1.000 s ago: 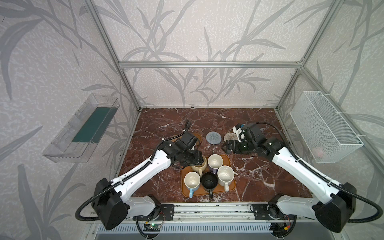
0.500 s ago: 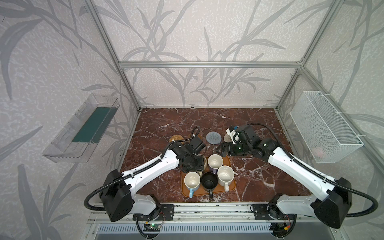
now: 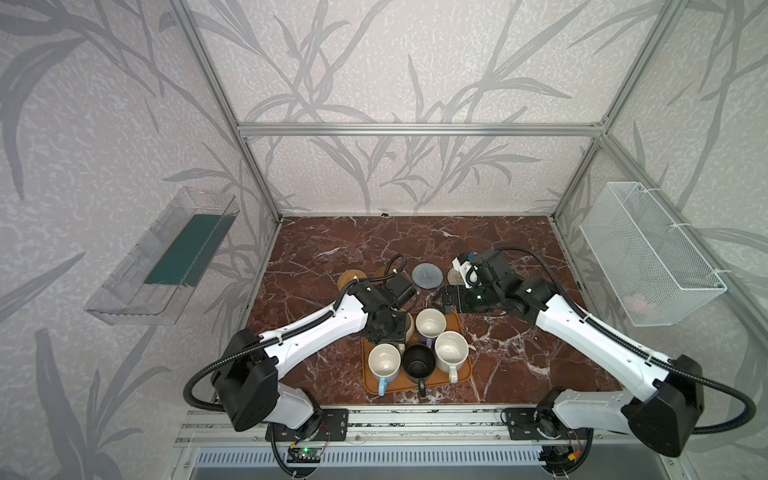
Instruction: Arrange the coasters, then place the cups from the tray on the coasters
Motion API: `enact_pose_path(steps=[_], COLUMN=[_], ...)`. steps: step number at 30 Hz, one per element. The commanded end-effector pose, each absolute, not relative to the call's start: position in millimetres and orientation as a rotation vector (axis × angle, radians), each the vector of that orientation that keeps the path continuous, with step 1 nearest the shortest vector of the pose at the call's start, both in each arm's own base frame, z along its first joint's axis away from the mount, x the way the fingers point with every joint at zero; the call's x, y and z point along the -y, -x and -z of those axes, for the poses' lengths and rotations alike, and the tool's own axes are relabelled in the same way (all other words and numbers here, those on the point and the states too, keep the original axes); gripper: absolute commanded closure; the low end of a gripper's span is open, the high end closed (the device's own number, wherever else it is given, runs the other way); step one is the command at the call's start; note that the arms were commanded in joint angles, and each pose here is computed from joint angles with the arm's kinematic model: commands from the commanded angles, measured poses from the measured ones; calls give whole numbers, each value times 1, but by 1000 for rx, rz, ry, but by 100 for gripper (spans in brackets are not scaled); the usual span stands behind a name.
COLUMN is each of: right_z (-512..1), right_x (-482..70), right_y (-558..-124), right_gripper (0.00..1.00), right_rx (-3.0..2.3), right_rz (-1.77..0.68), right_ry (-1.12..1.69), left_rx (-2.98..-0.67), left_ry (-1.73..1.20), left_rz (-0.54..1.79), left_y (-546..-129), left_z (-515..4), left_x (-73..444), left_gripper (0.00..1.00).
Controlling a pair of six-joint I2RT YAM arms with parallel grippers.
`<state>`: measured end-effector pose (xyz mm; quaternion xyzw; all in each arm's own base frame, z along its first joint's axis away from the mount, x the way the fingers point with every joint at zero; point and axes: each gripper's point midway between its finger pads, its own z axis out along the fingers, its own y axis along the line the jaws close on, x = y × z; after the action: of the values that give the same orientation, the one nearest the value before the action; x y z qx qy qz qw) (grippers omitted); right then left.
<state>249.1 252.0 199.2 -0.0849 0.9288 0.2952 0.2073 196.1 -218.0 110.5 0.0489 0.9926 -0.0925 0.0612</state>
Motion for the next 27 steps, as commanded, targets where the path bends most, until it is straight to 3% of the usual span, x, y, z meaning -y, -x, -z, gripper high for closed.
enact_pose_path(steps=[1, 13, 27], right_z=[-199, -194, -192], right_x=[-249, -246, -243], right_y=[-246, -243, -241], right_gripper=[1, 1, 1], right_rx=[-2589, -2594, -2596], right_rz=[-806, -797, -796], right_ry=[234, 232, 222], left_rx=[-2998, -3033, -3034], left_ry=[-172, -249, -267], left_rz=[214, 159, 118], left_y=[-199, -192, -196], left_z=[-114, -108, -96], left_x=[215, 219, 223], left_gripper=[45, 52, 53])
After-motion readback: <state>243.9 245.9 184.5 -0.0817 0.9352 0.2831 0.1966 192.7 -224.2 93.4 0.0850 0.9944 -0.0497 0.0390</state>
